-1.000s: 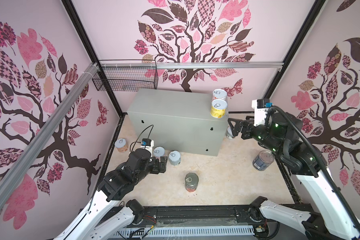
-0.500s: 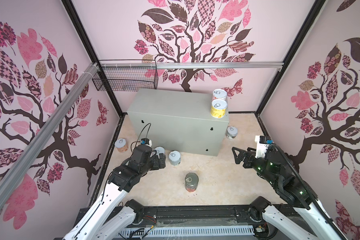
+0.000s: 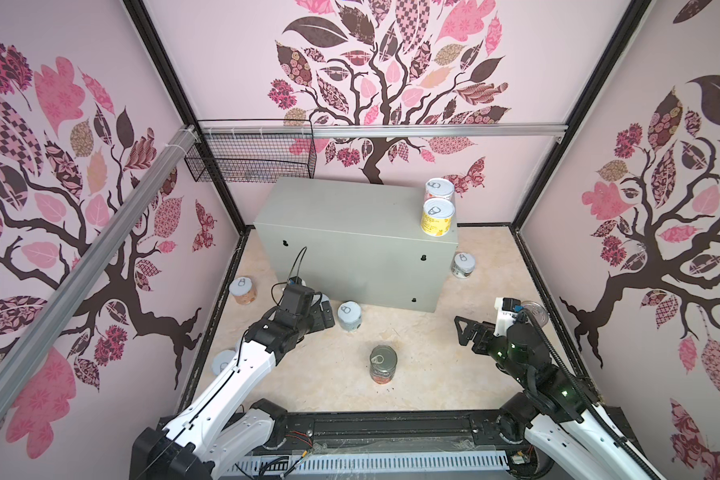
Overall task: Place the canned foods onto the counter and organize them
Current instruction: 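Lower the left gripper toward the grey-labelled can while the right gripper withdraws, then close the left gripper around the grey-labelled white-lidded can near the cabinet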
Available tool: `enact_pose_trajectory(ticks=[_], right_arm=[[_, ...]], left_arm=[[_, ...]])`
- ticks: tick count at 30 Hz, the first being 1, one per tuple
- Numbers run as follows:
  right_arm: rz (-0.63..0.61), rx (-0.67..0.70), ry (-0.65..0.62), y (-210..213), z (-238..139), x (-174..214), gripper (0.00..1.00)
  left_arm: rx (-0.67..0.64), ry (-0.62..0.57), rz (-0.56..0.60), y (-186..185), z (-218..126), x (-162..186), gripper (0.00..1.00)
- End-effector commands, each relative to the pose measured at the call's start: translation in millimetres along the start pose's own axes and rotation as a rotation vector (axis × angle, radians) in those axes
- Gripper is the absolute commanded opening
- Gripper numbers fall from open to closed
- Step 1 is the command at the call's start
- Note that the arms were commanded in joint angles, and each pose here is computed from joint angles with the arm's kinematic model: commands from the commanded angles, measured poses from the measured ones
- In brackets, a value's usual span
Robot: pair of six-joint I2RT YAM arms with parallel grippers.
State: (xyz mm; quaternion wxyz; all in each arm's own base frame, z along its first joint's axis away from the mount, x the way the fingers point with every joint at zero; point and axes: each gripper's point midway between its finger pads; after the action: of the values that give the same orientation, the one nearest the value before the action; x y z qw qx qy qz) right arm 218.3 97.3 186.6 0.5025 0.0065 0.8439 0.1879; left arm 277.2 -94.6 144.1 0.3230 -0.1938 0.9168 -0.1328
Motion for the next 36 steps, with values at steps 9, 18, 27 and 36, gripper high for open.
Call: enact_pose_trajectory(ticks=[9,18,27,36], right_arm=[[0.041,-0.051,-0.019,3,21,17,1.00],[0.005,-0.046,-0.006,-1,33,30,1.00],[-0.009,-0.080,0.053,4,44,47,1.00],[-0.009,-0.112,0.076,10,50,53,1.00]], left_arm=[[-0.092,-0.074,-0.050,8,43,-12,0.98],[-0.136,-0.080,-0.070,10,73,-11,0.98],[-0.178,-0.089,-0.067,9,93,-17,0.98],[-0.218,-0.131,-0.065,16,102,-21,0.98]])
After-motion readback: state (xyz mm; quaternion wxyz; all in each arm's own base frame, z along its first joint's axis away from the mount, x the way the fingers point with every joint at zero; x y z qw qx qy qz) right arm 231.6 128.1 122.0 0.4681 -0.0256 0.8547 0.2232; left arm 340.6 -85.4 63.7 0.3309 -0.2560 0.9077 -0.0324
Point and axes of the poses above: each gripper's point midway between its finger pads, its own z axis out along the fingers, its own y axis along the line the jaws close on, x = y × z, and after that the axes turned 12 degrees about -z, right-handed
